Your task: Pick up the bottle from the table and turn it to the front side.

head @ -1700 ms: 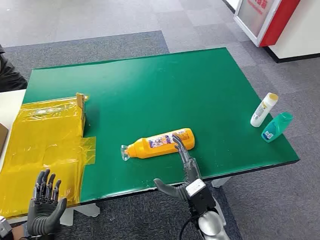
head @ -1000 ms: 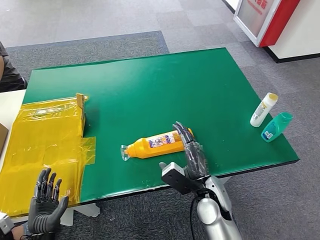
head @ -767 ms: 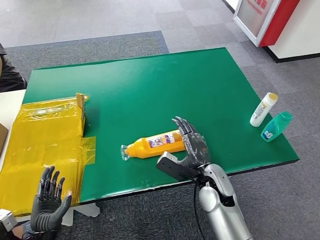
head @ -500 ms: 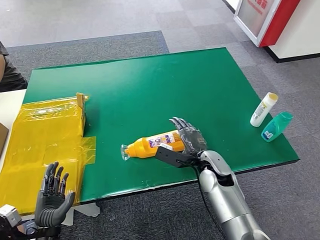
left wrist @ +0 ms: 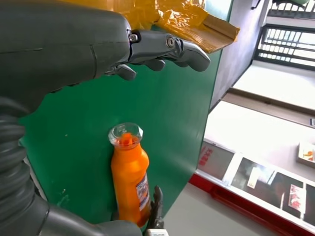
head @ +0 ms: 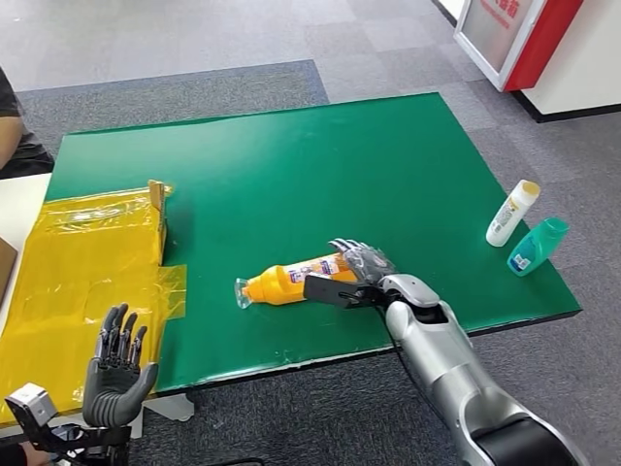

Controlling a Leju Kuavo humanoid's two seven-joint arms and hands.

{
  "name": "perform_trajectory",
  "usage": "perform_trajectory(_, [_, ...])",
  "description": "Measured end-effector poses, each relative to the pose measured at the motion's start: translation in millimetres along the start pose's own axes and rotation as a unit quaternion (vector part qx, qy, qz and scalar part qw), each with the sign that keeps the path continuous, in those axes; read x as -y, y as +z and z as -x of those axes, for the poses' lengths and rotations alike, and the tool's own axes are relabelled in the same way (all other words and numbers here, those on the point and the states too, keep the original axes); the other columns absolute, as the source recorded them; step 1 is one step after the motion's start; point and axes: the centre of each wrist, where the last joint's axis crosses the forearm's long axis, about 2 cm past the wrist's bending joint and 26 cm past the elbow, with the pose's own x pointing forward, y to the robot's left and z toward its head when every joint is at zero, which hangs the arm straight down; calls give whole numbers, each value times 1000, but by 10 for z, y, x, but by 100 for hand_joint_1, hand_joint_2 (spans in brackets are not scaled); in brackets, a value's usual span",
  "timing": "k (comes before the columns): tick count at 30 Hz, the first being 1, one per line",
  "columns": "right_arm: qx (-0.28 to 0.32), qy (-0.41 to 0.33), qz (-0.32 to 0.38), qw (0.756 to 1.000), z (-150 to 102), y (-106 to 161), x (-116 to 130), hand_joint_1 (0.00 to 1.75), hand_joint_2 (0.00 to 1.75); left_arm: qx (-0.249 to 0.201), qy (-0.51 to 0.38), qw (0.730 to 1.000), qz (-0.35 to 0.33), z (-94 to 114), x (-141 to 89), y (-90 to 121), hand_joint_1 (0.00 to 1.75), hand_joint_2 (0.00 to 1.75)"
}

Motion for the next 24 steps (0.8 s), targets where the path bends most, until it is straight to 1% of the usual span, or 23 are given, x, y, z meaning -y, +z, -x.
perform_trajectory(8, [-9,11,-21,1000,71,-85,31,0,175,2,2,1000,5,23,9,-49,0,175])
perform_trajectory(17, [-28,25,-62,997,167,-194,84,0,175,0,8,1000,18,63,47,-108,0,175])
perform_trajectory(21, [-31,27,-81,996,203,-258,131,175,175,-3,11,1000,24,94,79,-135,0,175])
perform_trajectory(24, [-22,31,-89,995,233,-282,150,175,175,-2,13,1000,25,116,91,-144,0,175])
